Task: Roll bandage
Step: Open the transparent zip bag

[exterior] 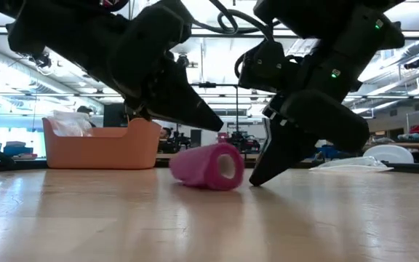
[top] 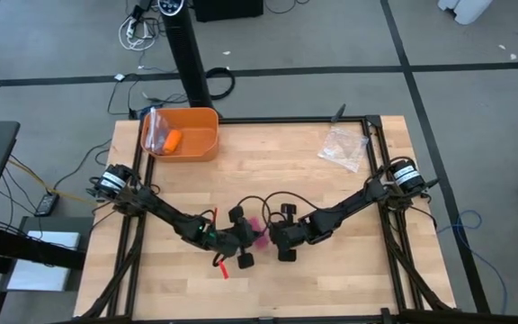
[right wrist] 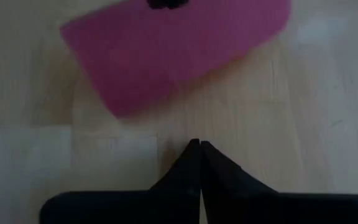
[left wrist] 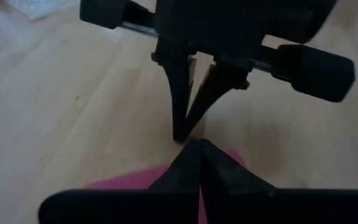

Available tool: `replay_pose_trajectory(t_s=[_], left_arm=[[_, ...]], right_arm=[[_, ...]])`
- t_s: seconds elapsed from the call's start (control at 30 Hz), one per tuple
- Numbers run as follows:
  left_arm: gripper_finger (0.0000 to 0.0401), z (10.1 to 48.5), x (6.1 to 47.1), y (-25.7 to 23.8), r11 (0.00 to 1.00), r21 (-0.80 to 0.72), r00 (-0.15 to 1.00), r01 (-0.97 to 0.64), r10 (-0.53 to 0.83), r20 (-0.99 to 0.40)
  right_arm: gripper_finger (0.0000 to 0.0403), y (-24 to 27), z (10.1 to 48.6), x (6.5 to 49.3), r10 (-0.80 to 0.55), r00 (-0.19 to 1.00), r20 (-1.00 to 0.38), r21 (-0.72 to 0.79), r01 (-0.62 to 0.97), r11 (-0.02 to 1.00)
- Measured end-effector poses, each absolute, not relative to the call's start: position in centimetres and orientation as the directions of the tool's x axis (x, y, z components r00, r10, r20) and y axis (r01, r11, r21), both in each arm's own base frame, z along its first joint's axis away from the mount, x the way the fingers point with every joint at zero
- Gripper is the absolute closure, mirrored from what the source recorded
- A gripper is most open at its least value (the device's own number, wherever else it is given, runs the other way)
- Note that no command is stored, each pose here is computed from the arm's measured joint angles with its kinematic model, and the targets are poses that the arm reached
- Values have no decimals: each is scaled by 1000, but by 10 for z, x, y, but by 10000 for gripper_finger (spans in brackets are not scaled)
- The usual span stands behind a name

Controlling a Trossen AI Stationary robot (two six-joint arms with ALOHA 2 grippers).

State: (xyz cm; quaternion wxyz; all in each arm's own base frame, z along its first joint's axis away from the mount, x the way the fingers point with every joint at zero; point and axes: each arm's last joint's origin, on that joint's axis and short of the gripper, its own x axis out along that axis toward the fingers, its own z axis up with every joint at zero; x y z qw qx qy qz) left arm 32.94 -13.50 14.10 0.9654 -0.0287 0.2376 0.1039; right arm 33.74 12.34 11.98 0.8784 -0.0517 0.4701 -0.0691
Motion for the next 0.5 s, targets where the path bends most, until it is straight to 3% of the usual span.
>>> replay_pose_trajectory(t_s=[0.17, 0.5], left_arm=[[394, 140, 327, -137, 976, 34, 857, -214, 204, -473], [394, 155, 311, -157, 964, 90, 867, -249, 264, -424]], right_arm=[[397, 127, 132, 327, -175, 533, -828, -163, 70, 984], [398, 129, 169, 323, -212, 649, -731, -180, 116, 977]])
